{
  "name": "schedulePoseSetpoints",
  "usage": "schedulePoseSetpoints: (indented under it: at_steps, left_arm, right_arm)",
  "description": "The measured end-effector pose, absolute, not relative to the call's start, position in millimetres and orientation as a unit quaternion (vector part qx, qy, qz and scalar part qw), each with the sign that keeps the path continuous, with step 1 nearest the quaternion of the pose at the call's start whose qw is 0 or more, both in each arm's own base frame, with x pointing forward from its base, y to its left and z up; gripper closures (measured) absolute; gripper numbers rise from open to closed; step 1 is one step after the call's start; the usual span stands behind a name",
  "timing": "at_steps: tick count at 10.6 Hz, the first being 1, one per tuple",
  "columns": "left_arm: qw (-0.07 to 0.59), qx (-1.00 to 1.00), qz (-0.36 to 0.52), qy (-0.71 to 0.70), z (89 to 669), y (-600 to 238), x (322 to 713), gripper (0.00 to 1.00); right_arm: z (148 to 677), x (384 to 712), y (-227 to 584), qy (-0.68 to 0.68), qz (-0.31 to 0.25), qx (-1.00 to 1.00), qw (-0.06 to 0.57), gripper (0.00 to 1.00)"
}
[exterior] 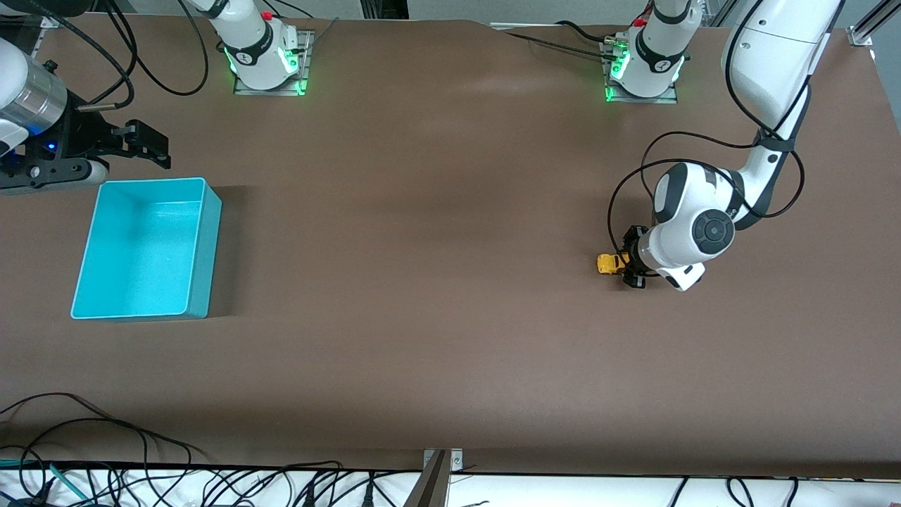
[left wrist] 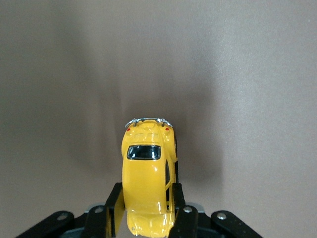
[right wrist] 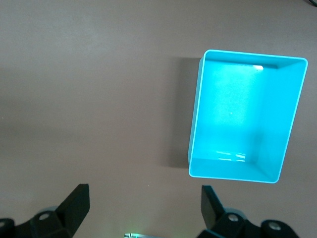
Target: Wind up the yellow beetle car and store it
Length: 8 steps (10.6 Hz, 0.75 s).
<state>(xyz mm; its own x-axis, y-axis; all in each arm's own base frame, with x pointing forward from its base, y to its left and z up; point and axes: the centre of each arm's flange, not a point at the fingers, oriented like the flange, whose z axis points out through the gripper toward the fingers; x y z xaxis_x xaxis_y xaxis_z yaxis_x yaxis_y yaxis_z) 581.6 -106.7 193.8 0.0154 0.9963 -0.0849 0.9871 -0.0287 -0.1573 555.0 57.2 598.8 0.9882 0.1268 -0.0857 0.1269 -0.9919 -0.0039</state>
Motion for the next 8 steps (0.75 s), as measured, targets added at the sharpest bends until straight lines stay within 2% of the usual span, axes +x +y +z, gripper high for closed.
schedulePoseSetpoints:
  at_steps: [8]
  left_arm:
    - [0.029,-0.715,0.094,-0.692,192.4,-41.4,587.0,0.57]
  right_arm:
    - [598.8,555.6,51.8,0.059,-0.043,0.997,0.0,0.0]
